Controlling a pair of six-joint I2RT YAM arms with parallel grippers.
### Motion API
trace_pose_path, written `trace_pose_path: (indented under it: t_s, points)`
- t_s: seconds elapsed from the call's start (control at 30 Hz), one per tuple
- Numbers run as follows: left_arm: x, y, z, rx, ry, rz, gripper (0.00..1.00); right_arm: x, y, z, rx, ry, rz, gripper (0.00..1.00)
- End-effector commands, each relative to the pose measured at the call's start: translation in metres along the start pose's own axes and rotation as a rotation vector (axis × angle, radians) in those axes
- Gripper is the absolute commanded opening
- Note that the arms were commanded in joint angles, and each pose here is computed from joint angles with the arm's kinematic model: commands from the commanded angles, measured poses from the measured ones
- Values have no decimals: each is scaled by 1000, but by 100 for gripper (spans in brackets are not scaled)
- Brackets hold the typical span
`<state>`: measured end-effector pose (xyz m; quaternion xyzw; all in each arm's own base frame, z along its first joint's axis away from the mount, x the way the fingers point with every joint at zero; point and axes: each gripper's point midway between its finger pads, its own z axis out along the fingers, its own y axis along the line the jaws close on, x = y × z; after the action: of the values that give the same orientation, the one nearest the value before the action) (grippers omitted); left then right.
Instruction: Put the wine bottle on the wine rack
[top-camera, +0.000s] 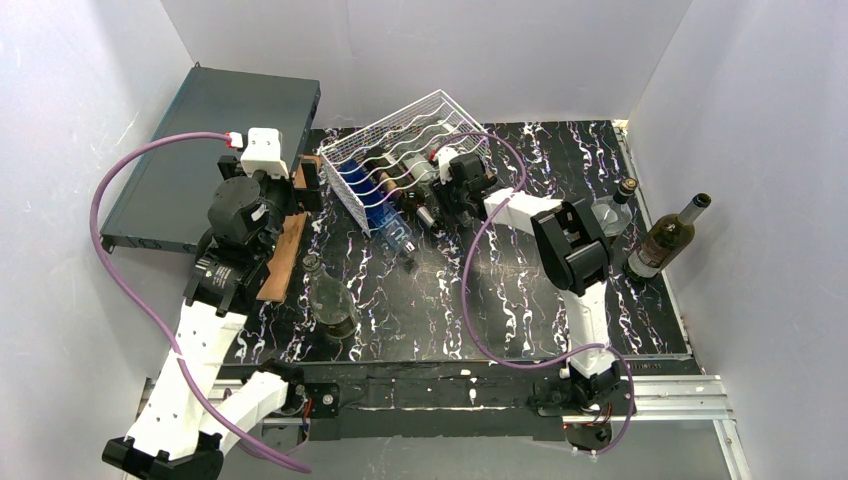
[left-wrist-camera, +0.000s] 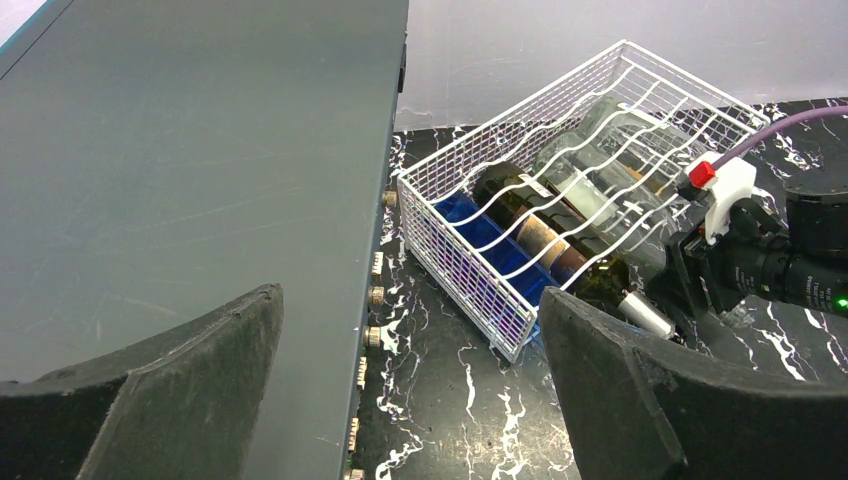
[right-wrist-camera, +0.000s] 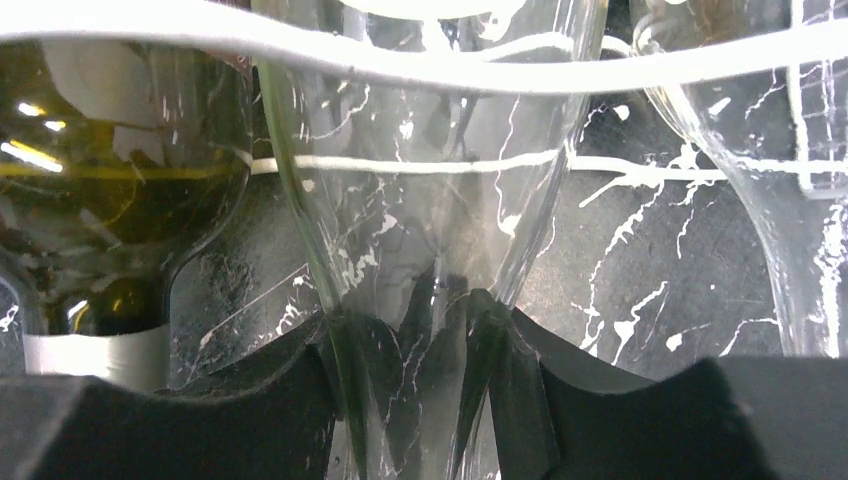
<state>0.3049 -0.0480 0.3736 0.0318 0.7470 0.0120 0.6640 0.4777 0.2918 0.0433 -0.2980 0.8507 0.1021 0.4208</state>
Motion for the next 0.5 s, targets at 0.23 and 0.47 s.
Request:
trace_pose_path:
  t_s: [0.23,0.47]
  points:
    - [-9,3,-4,-8,-33,-3,99,-142,-12,-19,28,-390,-34,1]
    - [-9,2,-4,-7,-34,-3,99,-138,-12,-13,28,-379,-36,1]
